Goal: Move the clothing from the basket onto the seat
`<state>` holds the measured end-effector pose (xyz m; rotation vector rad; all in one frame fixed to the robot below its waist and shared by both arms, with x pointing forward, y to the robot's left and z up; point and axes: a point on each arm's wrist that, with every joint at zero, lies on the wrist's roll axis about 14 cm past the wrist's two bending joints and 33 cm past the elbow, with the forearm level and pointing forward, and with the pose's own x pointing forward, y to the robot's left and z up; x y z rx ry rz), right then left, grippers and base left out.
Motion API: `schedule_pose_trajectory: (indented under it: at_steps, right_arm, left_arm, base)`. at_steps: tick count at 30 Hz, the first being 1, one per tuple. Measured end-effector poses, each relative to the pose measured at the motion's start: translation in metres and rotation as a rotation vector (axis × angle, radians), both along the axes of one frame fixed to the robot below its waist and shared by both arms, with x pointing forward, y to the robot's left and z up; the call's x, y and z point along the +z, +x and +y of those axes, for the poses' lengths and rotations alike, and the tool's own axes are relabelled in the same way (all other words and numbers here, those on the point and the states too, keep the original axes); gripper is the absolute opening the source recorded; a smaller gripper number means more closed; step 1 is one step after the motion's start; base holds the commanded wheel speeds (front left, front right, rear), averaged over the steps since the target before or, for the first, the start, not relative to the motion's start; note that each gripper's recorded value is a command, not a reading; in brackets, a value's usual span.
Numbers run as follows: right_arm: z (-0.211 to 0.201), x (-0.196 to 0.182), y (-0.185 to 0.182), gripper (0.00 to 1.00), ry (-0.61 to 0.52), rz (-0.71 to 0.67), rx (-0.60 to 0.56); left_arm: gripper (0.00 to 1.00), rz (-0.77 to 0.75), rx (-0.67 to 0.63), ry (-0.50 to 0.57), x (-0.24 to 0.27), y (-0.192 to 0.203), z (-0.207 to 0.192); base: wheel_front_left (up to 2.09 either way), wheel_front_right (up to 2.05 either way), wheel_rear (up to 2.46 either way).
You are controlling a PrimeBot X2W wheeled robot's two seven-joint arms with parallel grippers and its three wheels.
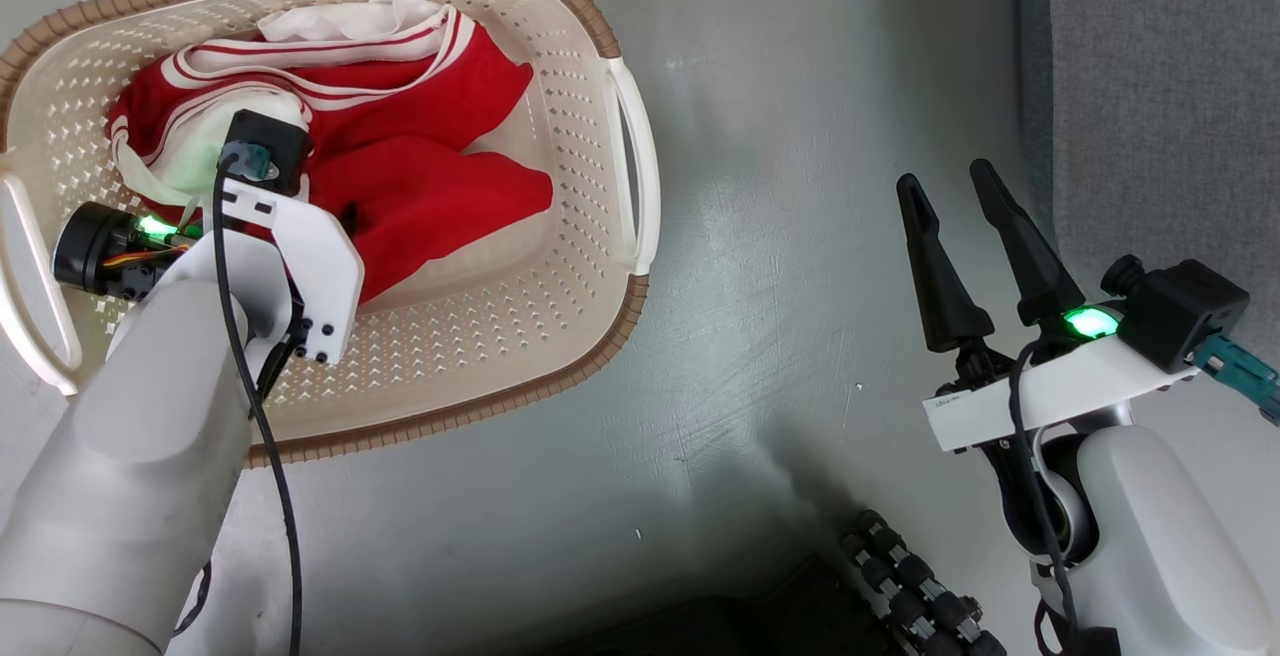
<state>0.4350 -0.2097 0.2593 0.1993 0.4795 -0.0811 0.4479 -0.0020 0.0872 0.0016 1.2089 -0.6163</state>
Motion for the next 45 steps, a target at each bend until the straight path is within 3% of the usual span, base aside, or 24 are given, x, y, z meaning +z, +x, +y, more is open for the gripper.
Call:
schedule_pose_trajectory:
  at_steps: [1,2,3,10,12,13,25,45]
  right_arm:
    - [0.0,-0.001,0.0,1.0,0.0,0.002,0.0]
    - [0.0,-0.001,0.0,1.0,0.0,0.003,0.0]
    - [0.0,-0.002,0.0,1.0,-0.001,0.004,0.0]
    - [-0.005,-0.002,0.005,1.0,-0.011,-0.008,-0.006]
    - [-0.006,-0.002,0.006,1.0,-0.017,-0.009,-0.007]
    - [-0.007,-0.002,0.006,1.0,-0.02,-0.01,-0.008]
    - [-0.012,0.006,0.016,1.0,-0.033,-0.047,-0.016]
    - [0.008,0.045,0.052,1.0,-0.004,-0.184,0.029]
  left_arm:
    - [0.91,-0.007,-0.001,-0.001,-0.001,0.0,0.0]
    - [0.59,-0.015,-0.004,-0.001,-0.001,0.001,0.0]
    - [0.45,-0.021,-0.007,0.0,-0.002,0.002,0.0]
    - [0.25,-0.076,-0.014,-0.023,-0.002,0.013,-0.005]
    - [0.04,-0.087,-0.012,-0.04,-0.001,0.014,-0.008]
    - [0.0,-0.094,-0.009,-0.045,0.0,0.015,-0.009]
    - [0.0,-0.167,0.127,-0.152,0.023,0.033,-0.022]
    - [0.0,-0.477,0.435,-0.313,0.113,0.083,0.018]
  base:
    - [0.0,0.0,0.0]
    - [0.0,0.0,0.0]
    - [0.0,0.0,0.0]
    - [0.0,0.0,0.0]
    - [0.0,0.0,0.0]
    - [0.0,0.0,0.0]
    - [0.0,0.0,0.0]
    - [0.0,0.0,0.0]
